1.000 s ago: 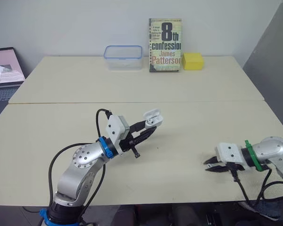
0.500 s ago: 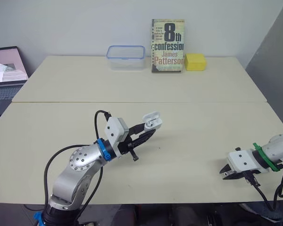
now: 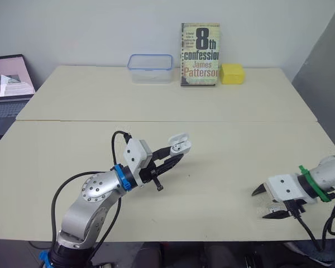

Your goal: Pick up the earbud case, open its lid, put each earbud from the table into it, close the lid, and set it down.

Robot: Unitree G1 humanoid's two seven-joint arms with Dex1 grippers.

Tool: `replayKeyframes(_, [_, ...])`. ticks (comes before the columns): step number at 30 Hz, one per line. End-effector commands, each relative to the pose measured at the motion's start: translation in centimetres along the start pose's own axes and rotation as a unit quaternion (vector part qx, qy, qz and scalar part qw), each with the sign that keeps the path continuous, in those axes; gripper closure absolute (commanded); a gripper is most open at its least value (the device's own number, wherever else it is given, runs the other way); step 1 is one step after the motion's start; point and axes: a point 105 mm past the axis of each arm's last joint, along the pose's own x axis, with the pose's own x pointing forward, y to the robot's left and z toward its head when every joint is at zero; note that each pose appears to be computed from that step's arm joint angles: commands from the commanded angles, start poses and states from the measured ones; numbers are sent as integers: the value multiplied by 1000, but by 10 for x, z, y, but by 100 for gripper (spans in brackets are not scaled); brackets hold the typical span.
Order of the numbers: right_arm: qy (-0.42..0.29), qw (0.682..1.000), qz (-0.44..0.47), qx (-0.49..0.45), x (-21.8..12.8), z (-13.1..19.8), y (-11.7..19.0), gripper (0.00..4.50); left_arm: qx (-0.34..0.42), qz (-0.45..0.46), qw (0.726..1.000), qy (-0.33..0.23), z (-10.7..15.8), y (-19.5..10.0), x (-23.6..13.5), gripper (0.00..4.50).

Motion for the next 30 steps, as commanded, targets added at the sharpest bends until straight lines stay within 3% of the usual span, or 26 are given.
replayKeyframes(1, [71, 997, -35, 7, -7, -3, 3, 132, 14, -5, 1000, -21, 10, -2, 0, 370])
replayKeyframes(10, [166, 984, -60, 11, 2, -28, 12, 132, 9, -8, 1000, -24, 11, -5, 3, 370])
replayKeyframes(20, [165, 985, -52, 11, 11, -29, 12, 132, 8, -4, 1000, -21, 11, -4, 2, 370])
replayKeyframes(23, [163, 985, -50, 17, 13, -29, 12, 198, 9, -3, 1000, -20, 11, -3, 2, 370])
replayKeyframes(29, [163, 985, -44, 20, 14, -30, 13, 404, 10, -2, 1000, -19, 11, -1, 2, 370])
replayKeyframes(30, [163, 985, -44, 20, 14, -30, 13, 411, 10, -2, 1000, -19, 11, -1, 2, 370])
